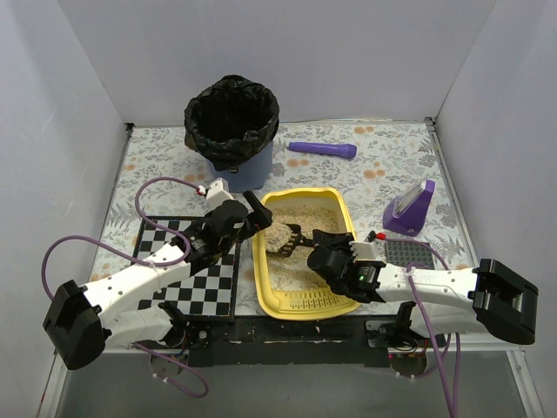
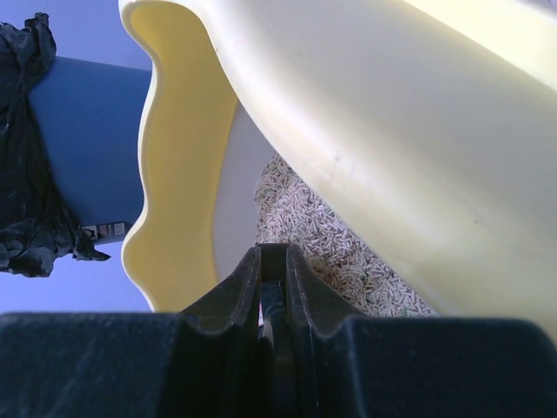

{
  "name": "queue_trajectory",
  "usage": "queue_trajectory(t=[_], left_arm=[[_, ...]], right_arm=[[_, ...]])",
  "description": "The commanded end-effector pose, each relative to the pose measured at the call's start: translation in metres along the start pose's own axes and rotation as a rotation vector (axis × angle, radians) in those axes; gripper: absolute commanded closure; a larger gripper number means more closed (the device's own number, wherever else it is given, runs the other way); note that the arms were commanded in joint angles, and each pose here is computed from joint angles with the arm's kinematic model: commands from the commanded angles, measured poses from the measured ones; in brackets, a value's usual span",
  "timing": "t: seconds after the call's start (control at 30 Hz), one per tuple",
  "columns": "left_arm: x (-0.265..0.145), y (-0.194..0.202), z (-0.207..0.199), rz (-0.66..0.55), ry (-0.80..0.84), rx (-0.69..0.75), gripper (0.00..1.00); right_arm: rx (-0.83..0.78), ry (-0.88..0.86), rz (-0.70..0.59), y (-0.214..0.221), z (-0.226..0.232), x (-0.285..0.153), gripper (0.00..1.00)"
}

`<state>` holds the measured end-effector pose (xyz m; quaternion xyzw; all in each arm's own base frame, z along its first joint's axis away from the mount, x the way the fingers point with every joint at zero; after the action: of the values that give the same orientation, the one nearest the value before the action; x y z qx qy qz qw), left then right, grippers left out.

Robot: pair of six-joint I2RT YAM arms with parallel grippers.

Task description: Clean the litter box

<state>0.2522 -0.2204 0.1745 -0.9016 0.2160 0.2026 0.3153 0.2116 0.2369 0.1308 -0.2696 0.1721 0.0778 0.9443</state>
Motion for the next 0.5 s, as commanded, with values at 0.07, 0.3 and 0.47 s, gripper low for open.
queue_trajectory(t=[0.07,0.3,0.47], left_arm=[[-0.0117,-0.0090,-0.0195,-0.005,0.071,0.002,0.02],[-0.0101,-0.0030,-0.0197,0.023,0.077,0.020,0.02],[-0.0083,-0.0013,-0.0163,0.025,0.072,0.035,0.02]], right_arm=[[0.199,-0.083,-0.044,-0.0151,0.0422,-0.0049,0.99],[0.174,-0.101,-0.084,-0.0229,0.0497,-0.0058,0.99],[0.154,-0.107,-0.086,-0.0206,0.0468,-0.0042,0.99]])
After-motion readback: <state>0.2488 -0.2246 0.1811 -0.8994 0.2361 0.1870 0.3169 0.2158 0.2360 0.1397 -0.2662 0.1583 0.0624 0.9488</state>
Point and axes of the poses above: each gripper's point midway between its finger pads, its own x axis out along the fingers, its own z axis along the line the jaws close on, y = z × x, the point moved 2 cm from there along -x, back along the fingers, and after that the axes turned 13 degrees about -x, right-handed, at the moved point
